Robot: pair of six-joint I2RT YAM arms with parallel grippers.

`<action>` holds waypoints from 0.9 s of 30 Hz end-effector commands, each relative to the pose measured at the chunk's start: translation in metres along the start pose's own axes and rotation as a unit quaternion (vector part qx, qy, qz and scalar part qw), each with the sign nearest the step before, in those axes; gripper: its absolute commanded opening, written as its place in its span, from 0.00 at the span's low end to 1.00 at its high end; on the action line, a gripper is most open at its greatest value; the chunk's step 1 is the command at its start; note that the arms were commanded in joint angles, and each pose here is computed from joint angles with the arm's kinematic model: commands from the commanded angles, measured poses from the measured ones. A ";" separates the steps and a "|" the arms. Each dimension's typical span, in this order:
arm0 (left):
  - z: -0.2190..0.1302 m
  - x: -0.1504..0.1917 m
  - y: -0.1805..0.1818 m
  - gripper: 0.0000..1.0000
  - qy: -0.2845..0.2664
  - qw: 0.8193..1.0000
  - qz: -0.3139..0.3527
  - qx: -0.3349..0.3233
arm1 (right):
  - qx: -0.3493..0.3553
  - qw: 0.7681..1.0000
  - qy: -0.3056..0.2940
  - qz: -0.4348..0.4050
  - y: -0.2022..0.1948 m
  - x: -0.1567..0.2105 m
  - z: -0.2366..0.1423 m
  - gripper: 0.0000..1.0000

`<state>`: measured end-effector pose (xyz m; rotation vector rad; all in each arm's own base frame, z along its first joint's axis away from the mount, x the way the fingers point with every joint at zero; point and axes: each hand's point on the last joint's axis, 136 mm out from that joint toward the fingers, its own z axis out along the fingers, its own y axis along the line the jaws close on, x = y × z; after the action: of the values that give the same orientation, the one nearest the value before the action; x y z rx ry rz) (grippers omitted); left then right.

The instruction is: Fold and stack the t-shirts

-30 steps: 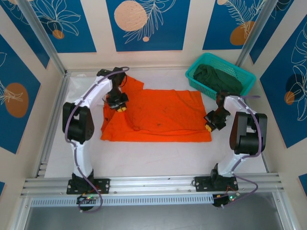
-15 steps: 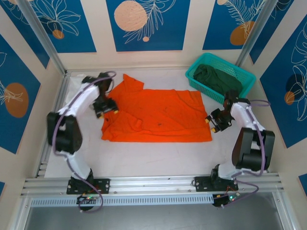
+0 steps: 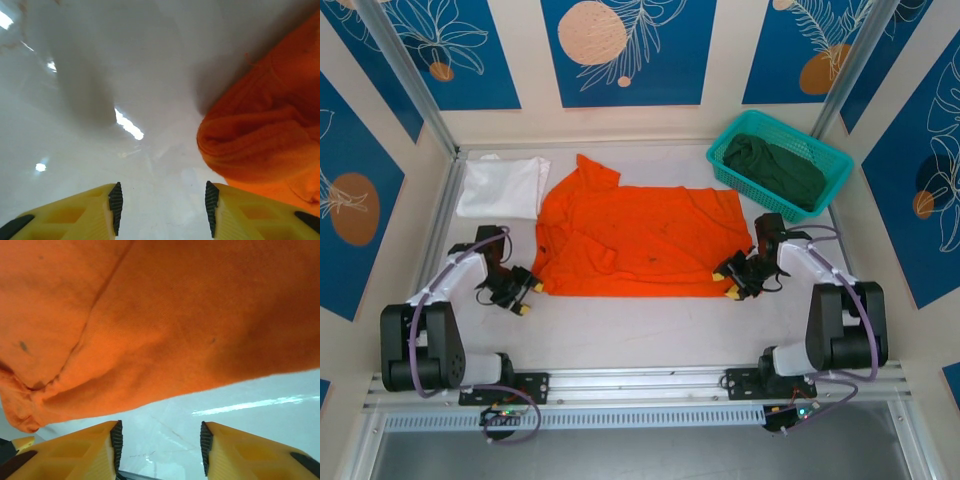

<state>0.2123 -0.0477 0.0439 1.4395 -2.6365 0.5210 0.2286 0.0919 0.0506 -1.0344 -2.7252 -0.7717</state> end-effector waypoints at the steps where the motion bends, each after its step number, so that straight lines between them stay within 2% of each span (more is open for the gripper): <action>1: -0.002 -0.013 -0.019 0.47 -0.017 0.998 -0.034 0.058 | 0.000 1.000 0.027 -0.005 0.004 0.002 0.009 0.43; 6: 0.009 -0.024 -0.023 0.44 -0.019 0.996 -0.042 0.074 | 0.009 1.000 0.021 -0.004 0.003 -0.002 0.012 0.42; 17: 0.021 -0.037 -0.029 0.19 -0.036 0.995 -0.031 0.086 | 0.027 0.999 0.018 0.017 -0.015 -0.010 0.021 0.39; 19: 0.021 -0.040 -0.031 0.10 -0.040 0.995 -0.024 0.084 | 0.029 0.999 0.018 0.022 -0.017 -0.014 0.022 0.38; 21: 0.020 -0.045 -0.034 0.00 -0.048 0.996 -0.008 0.079 | 0.033 0.999 0.019 0.034 -0.021 -0.017 0.022 0.37; 24: 0.007 -0.052 -0.037 0.00 -0.073 0.995 0.044 0.053 | 0.032 0.998 0.021 0.051 -0.024 -0.022 0.021 0.35; 27: -0.020 -0.056 -0.040 0.00 -0.116 0.983 0.144 -0.012 | 0.039 0.996 0.029 0.075 -0.030 -0.026 0.020 0.35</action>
<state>0.2690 -0.0319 0.0369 1.4295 -2.8312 0.5810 0.2328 0.0759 0.0183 -1.1323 -2.6119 -0.7043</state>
